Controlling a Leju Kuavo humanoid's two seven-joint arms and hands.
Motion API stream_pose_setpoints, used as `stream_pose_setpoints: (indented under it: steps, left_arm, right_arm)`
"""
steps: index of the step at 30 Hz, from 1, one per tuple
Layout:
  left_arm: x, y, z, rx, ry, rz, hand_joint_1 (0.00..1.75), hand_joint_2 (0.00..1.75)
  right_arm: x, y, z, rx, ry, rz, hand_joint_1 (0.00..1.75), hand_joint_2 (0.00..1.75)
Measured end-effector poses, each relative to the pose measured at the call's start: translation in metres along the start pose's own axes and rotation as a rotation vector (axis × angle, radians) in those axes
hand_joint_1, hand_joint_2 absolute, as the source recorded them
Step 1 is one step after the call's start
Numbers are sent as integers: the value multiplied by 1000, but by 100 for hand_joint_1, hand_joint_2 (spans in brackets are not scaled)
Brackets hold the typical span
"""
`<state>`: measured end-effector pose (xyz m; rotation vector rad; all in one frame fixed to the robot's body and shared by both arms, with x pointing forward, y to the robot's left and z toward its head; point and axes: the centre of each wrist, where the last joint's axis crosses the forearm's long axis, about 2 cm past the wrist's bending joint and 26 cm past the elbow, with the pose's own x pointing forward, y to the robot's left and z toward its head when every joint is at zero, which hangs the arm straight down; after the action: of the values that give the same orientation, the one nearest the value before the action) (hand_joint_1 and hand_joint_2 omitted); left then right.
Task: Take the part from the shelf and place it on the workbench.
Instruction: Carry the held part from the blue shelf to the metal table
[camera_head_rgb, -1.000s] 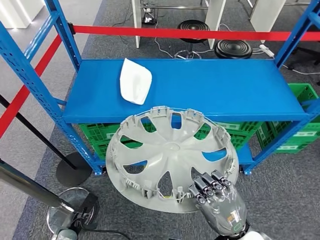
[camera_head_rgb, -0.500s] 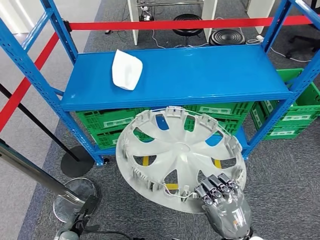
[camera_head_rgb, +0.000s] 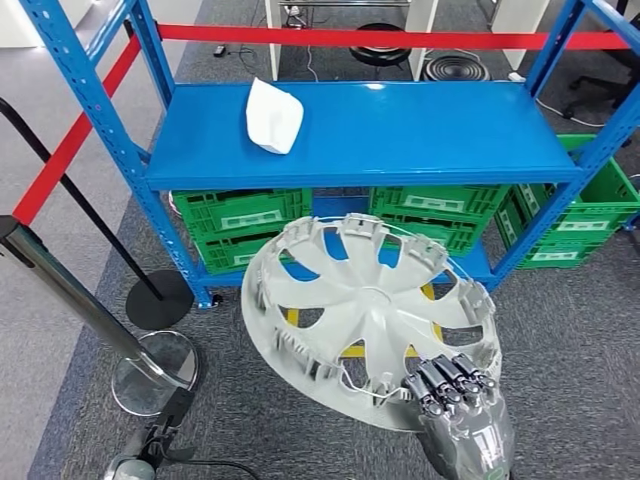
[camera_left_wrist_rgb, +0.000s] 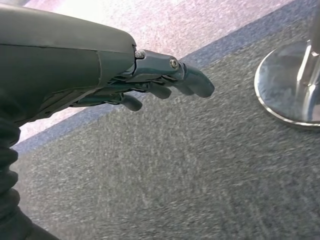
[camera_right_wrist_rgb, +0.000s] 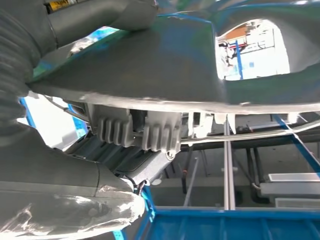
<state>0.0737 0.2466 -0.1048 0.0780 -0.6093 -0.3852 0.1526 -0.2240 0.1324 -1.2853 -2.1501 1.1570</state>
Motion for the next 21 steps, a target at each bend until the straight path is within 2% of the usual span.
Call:
stream_pose_setpoints:
  steps: [21]
  left_arm:
    - [-2, 1, 1, 6, -6, 1, 0, 175]
  right_arm:
    - [4, -9, 5, -11, 66, -58, 175, 175]
